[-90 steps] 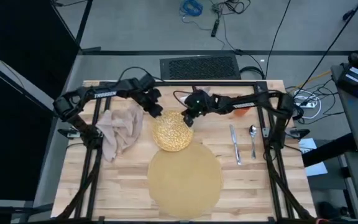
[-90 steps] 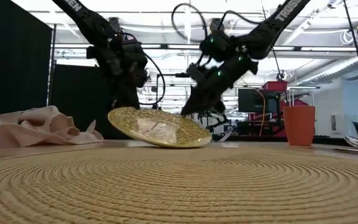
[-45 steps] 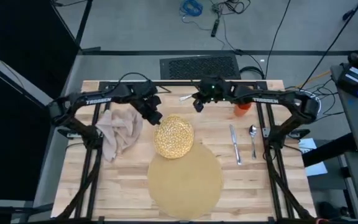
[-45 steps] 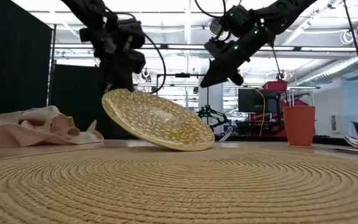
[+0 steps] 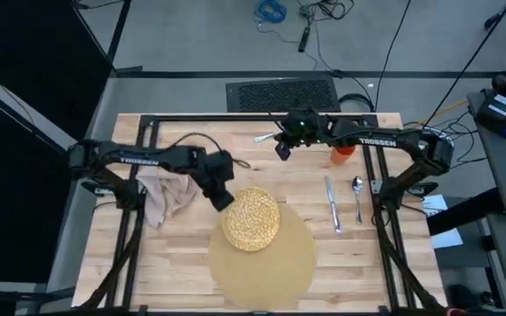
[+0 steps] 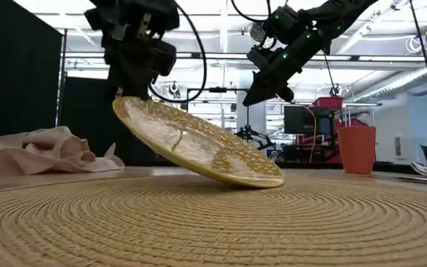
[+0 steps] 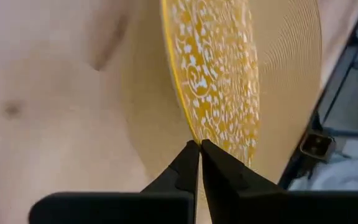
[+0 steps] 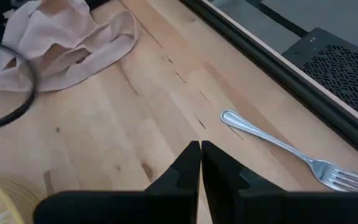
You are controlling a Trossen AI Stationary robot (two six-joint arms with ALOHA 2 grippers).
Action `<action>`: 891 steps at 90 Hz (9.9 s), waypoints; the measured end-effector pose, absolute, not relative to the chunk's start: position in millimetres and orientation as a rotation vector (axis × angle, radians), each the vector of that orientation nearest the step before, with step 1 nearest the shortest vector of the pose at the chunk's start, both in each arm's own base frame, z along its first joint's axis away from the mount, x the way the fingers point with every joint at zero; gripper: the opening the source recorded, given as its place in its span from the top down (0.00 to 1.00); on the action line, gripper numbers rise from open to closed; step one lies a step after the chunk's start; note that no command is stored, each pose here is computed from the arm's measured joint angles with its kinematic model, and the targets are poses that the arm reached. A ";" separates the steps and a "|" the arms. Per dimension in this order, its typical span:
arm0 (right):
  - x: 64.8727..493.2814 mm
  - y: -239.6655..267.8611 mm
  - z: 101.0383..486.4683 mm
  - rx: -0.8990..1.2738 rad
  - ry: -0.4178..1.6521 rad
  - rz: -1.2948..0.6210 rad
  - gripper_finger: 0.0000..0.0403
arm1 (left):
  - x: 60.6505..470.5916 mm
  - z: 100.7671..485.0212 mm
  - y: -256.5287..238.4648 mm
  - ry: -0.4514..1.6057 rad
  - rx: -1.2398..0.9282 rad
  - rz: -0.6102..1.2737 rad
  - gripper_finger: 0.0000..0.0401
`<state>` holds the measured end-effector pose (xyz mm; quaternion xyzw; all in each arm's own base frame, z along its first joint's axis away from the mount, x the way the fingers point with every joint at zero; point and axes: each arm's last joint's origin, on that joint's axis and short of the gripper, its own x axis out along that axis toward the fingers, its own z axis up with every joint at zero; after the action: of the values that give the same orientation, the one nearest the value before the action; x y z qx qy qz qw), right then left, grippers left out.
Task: Set table place
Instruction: Put the yellow plate on the brown table mat, then adjust the brown table mat
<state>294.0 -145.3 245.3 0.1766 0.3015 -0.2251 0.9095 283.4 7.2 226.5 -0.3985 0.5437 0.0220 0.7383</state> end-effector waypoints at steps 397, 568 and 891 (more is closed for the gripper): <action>312.4 92.2 152.6 0.646 0.874 -0.533 0.99 | 268.9 152.9 -48.4 0.835 -1.182 0.207 1.00; 273.5 183.5 171.2 0.762 0.977 -0.420 0.99 | 333.6 133.0 -127.2 1.024 -1.150 -0.034 0.97; 273.9 135.3 227.9 0.549 0.744 -0.436 0.64 | 320.3 150.0 -28.3 1.239 -0.576 0.322 1.00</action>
<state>273.9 135.3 227.9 0.2628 0.3558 -0.2085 0.8722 320.3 -28.3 150.0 -0.2650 0.5700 0.1480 0.7635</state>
